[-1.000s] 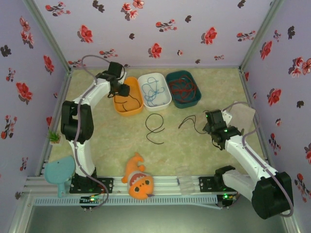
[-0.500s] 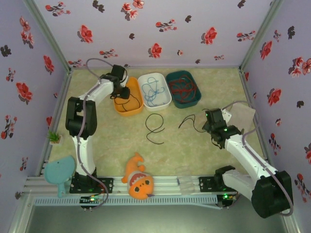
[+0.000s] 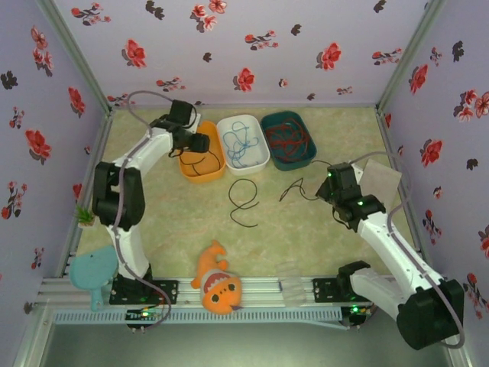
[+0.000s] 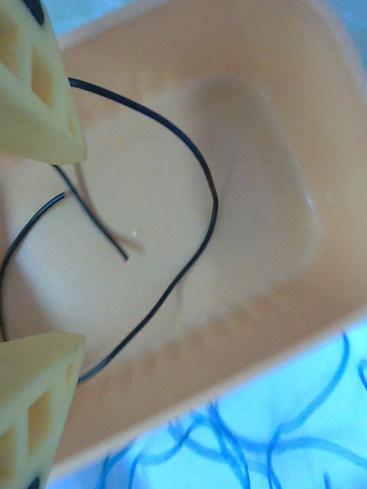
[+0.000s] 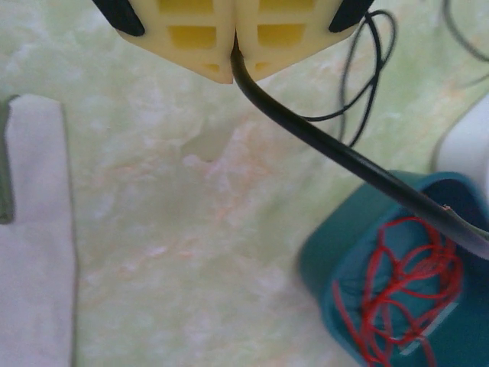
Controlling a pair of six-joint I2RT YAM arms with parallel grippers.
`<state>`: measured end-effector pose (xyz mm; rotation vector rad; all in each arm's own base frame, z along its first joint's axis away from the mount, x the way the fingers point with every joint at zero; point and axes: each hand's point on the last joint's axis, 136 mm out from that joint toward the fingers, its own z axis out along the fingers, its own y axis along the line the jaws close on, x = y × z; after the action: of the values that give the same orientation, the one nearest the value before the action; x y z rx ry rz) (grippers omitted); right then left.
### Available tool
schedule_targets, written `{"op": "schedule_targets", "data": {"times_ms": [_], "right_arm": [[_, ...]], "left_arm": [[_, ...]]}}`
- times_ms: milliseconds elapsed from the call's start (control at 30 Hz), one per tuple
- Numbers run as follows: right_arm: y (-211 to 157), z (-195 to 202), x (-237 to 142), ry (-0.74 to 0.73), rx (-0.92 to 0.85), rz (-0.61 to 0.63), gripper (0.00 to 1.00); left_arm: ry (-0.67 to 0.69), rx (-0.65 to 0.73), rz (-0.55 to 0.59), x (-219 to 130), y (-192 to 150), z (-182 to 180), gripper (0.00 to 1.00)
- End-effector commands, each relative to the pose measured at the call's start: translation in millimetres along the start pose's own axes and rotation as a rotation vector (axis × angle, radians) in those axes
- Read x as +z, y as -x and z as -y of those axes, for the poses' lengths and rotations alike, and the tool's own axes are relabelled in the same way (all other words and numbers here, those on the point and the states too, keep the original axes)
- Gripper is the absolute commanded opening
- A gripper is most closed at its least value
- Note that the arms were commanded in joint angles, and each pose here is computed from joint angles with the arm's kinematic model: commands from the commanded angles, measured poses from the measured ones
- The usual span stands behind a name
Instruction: Untangle the cables
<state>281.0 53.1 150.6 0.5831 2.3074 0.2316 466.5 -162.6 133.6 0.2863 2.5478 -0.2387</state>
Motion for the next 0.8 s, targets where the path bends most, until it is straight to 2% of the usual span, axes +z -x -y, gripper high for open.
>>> {"op": "schedule_targets", "data": {"times_ms": [0, 233, 367, 567, 767], "right_arm": [[15.8, -38.5, -22.8, 0.182, -0.032, 0.019, 0.00], [31.0, -105.7, -65.1, 0.528, -0.061, 0.006, 0.00], [41.5, -136.6, -92.9, 0.706, -0.061, 0.017, 0.00], [51.9, -159.7, -116.9, 0.845, -0.061, 0.032, 0.00], [52.0, -168.7, -119.9, 0.896, -0.060, 0.024, 0.00]], "left_arm": [[-0.114, -0.012, 0.129, -43.2, 18.9, 30.2, 0.62], [-0.313, 0.056, 0.261, -88.2, 13.2, 84.4, 0.64], [-0.450, 0.143, 0.350, -113.6, 5.2, 119.2, 0.65], [-0.575, 0.325, 0.470, -147.2, -13.1, 159.5, 0.71], [-0.675, 0.517, 0.558, -178.9, -31.4, 202.6, 0.76]]}}
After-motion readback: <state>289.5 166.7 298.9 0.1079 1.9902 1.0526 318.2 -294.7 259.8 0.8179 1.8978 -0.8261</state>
